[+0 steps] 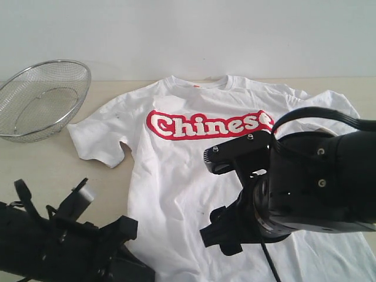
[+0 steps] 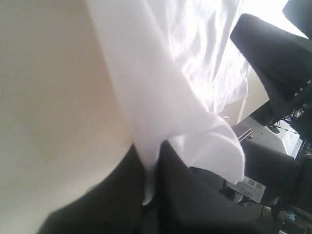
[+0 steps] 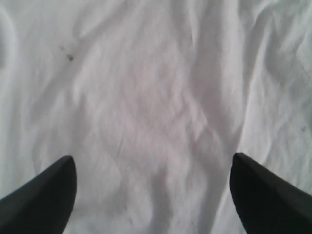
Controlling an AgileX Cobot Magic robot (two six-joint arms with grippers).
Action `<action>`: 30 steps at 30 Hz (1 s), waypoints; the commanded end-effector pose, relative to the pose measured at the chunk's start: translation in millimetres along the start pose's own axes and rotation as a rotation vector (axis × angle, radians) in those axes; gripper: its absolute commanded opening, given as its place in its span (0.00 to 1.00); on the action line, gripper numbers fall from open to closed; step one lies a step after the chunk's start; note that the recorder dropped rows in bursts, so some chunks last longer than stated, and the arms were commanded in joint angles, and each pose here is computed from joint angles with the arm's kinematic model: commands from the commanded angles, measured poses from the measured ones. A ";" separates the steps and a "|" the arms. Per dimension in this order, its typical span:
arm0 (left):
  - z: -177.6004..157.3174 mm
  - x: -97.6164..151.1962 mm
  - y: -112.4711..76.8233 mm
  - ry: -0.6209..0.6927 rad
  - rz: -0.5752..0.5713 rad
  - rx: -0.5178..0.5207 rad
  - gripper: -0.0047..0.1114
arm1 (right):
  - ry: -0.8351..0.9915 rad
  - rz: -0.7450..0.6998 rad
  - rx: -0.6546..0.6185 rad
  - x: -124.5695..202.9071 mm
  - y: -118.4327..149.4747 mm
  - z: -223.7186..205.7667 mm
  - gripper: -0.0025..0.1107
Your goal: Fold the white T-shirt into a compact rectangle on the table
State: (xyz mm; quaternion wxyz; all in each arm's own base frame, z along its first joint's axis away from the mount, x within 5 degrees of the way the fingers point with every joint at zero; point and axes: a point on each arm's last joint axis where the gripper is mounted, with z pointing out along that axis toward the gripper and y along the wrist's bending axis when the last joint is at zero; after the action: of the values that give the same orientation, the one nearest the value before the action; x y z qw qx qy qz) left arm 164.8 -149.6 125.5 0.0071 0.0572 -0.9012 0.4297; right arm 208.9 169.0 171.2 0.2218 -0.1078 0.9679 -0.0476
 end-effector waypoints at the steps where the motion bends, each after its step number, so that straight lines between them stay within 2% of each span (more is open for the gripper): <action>1: -12.2 9.7 5.7 -0.029 -0.010 -0.010 0.08 | -0.019 -0.026 -0.007 -1.6 -0.7 -3.0 0.70; 16: -28.9 39.4 31.8 -0.073 -0.010 -0.159 0.08 | -0.006 -0.078 -0.006 -1.2 -0.6 -3.6 0.70; 30: -39.0 30.3 45.0 -0.108 0.009 -0.249 0.08 | 0.028 -0.103 -0.024 2.0 0.9 -3.6 0.70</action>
State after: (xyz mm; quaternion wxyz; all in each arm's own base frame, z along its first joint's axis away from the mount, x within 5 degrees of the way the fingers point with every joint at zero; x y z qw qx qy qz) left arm 127.0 -98.6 117.1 -0.0321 0.0742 -0.9442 0.3192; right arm 205.8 170.1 169.7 0.2021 -0.1574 0.9654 -0.0492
